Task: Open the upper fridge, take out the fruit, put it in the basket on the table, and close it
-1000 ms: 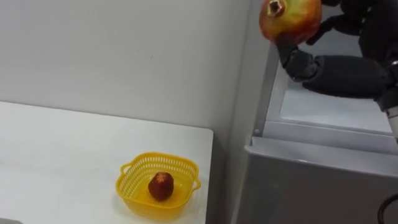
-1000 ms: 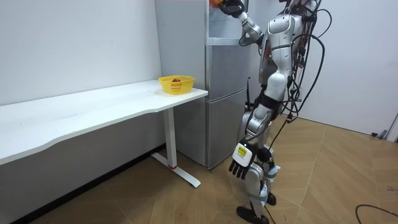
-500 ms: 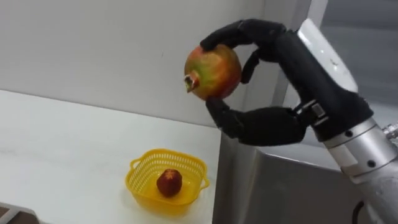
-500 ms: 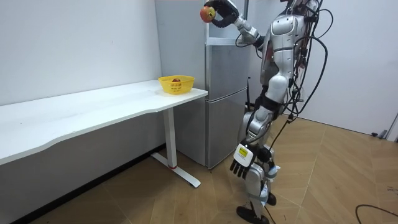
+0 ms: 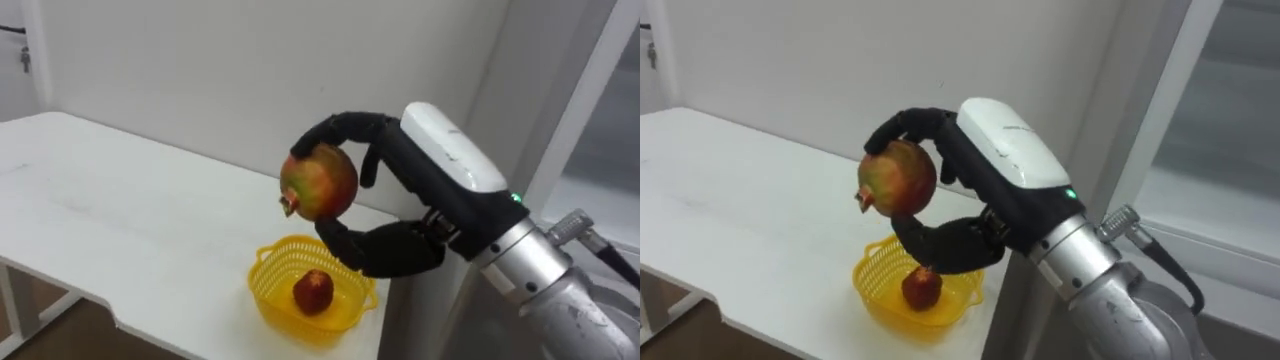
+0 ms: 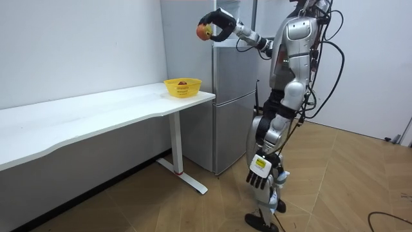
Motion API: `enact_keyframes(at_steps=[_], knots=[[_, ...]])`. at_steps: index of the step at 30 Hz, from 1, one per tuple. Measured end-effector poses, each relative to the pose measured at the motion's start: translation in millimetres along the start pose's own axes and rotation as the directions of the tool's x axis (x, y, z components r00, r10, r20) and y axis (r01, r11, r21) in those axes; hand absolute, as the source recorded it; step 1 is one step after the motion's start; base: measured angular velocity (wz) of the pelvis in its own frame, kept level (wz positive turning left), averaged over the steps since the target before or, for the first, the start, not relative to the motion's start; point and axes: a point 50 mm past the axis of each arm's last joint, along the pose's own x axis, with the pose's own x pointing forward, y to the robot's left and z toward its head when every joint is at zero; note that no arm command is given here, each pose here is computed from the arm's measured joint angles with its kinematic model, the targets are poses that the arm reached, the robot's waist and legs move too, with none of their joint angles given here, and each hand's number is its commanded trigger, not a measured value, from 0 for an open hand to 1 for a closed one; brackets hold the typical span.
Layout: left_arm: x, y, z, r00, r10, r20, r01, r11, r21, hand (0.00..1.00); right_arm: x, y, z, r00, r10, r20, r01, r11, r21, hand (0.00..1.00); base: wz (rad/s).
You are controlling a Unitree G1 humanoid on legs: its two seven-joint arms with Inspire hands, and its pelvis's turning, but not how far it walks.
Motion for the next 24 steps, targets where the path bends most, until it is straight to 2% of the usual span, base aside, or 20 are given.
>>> enact_keyframes(at_steps=[6, 9, 14, 24], knots=[[-0.9, 5.3, -1, 1.0, -0.004, -0.003, 0.004, 1.0, 0.008, 0.0, -4, 18, -31, 0.986, 0.083, -0.143, -0.081, 0.997, 0.016, 1.0, 0.04], [-1.9, 13.9, -1, 1.0, 0.013, -0.005, -0.013, 1.0, 0.015, 0.0, -10, 30, -48, 0.966, 0.135, -0.222, -0.139, 0.99, -0.003, 1.0, 0.2], [-1.6, 22.0, 5, 1.0, 0.03, 0.004, -0.031, 0.999, 0.023, 0.0, -25, 51, -81, 0.9, 0.237, -0.365, -0.243, 0.97, 0.028, 1.0, 0.22], [-3.2, 24.8, -3, 1.0, 0.011, -0.025, -0.01, 0.999, 0.044, 0.0, -35, 52, -110, 0.842, 0.243, -0.482, -0.26, 0.965, 0.033, 1.0, 0.09]])
